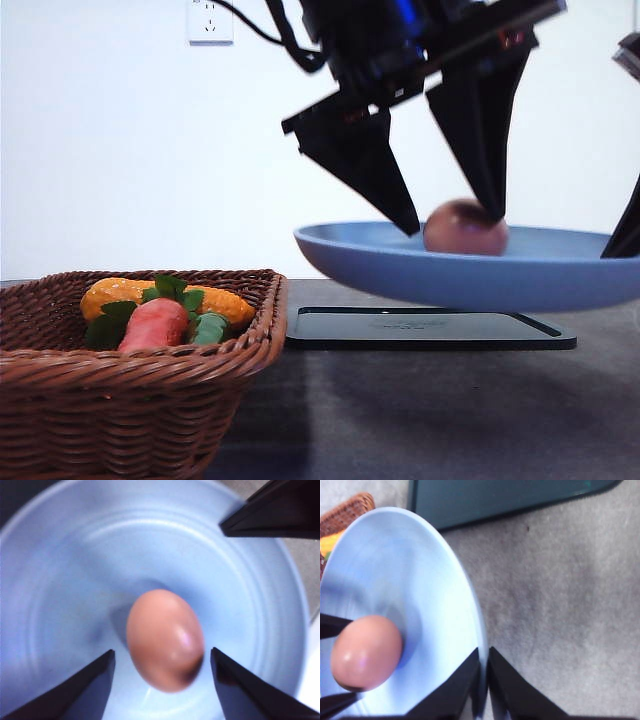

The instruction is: Transfer egg from basket to plate and serve

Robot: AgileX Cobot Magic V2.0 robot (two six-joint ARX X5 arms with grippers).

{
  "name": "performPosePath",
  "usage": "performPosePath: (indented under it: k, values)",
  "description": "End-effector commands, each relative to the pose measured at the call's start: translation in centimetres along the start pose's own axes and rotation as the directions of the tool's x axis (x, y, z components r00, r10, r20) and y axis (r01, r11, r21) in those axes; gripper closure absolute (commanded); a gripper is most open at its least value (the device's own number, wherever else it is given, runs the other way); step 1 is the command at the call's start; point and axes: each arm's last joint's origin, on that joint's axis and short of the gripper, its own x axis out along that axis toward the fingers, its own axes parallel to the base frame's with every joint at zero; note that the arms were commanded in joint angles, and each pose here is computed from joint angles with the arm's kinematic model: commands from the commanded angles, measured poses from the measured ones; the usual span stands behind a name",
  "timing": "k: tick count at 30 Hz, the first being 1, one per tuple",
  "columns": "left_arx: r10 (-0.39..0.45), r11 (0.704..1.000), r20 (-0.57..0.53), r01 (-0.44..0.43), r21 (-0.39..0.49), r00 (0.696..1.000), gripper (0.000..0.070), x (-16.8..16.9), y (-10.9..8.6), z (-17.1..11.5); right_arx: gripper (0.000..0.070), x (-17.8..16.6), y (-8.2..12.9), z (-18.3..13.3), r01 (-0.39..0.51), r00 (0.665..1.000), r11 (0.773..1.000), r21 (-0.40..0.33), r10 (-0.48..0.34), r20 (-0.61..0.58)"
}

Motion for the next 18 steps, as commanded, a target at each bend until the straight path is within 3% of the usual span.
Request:
performPosePath:
  k: [1, 10, 18]
  values:
    - [-0.013, 1.0, 0.016, 0.013, 0.016, 1.0, 0.0256, -1.0, -0.6, 0.6, 0.07, 0.3, 0.0, 0.2, -0.009, 1.0, 1.0, 0.005, 0.009, -0.014]
    - [0.004, 1.0, 0.095, -0.004, 0.008, 0.995, 0.0258, -7.9, -0.1, 0.3, 0.07, 2.0, -0.6, 2.2, 0.023, 0.997, 1.0, -0.008, -0.024, -0.076]
    - [0.178, 0.984, 0.195, -0.174, -0.033, 0.964, 0.0259, -15.2, 0.9, -2.3, 0.07, 3.9, -0.9, 8.1, 0.053, 0.995, 0.998, -0.02, -0.054, -0.079]
